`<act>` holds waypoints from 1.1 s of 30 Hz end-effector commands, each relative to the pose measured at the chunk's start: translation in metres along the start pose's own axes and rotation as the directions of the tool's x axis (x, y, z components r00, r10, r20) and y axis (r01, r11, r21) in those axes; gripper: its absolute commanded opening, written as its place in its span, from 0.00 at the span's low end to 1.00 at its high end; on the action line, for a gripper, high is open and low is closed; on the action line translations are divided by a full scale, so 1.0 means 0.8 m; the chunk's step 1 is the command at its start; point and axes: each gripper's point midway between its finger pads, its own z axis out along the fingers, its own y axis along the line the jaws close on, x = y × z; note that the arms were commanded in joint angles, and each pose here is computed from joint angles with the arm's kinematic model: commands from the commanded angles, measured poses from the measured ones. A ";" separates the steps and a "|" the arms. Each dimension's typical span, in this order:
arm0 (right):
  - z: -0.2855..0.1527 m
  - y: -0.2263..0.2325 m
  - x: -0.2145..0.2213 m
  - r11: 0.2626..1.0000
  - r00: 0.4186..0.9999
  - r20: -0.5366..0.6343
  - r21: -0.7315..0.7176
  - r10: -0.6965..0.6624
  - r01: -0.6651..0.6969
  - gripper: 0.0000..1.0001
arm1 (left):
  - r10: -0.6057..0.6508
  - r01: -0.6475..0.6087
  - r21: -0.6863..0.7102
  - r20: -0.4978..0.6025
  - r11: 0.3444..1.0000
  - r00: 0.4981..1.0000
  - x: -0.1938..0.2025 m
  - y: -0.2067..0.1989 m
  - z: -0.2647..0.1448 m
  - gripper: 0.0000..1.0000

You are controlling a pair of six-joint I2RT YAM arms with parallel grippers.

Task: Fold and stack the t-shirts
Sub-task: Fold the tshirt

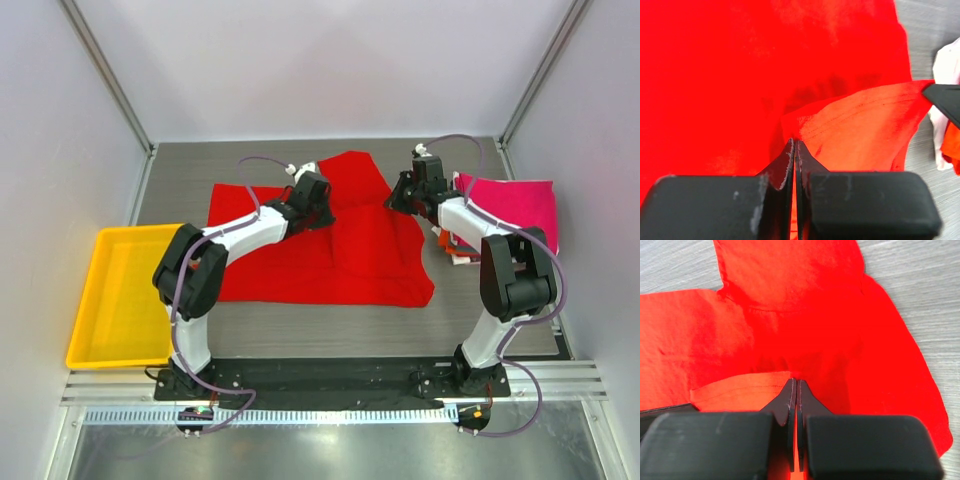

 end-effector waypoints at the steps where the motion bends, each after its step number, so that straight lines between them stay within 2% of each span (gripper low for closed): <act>1: -0.008 0.023 -0.041 0.998 0.996 0.086 -0.048 -0.023 0.027 0.02 | -0.010 0.004 0.057 0.106 0.998 0.994 -0.039 -0.027 -0.018 0.00; 18: 0.003 0.022 -0.054 0.999 0.996 0.081 -0.022 -0.036 0.038 0.03 | 0.003 -0.008 0.033 0.157 0.999 0.988 -0.059 -0.031 -0.013 0.00; 23: 0.014 0.009 -0.043 1.000 0.998 0.059 0.013 -0.025 0.024 0.05 | 0.041 -0.042 0.001 0.163 0.999 0.986 -0.058 -0.024 0.010 0.00; 25: 0.016 0.005 -0.039 0.999 0.998 0.054 0.028 -0.021 0.020 0.10 | 0.046 -0.045 -0.007 0.162 0.999 0.986 -0.055 -0.021 0.020 0.00; 27: 0.018 0.003 -0.038 0.999 0.998 0.050 0.030 -0.024 0.022 0.10 | 0.049 -0.049 -0.004 0.159 0.999 0.986 -0.053 -0.022 0.026 0.00; 28: 0.020 0.002 -0.037 0.999 0.999 0.048 0.036 -0.022 0.020 0.17 | 0.051 -0.052 0.000 0.159 0.999 0.986 -0.054 -0.024 0.029 0.04; 30: 0.019 -0.001 -0.039 0.999 0.998 0.056 0.049 -0.013 0.011 0.42 | 0.059 -0.059 -0.009 0.147 0.998 0.987 -0.048 -0.021 0.040 0.16; 31: 0.017 -0.001 -0.038 0.999 0.998 0.058 0.050 -0.015 0.012 0.47 | 0.061 -0.060 -0.016 0.136 0.998 0.989 -0.046 -0.019 0.045 0.38; 32: 0.014 -0.003 -0.038 0.998 0.998 0.063 0.059 -0.010 0.007 0.59 | 0.068 -0.062 -0.053 0.113 0.997 0.991 -0.045 -0.014 0.049 0.51; 33: 0.008 -0.004 -0.038 0.998 0.997 0.070 0.062 -0.010 0.006 0.61 | 0.074 -0.065 -0.073 0.116 0.995 0.990 -0.047 -0.010 0.047 0.57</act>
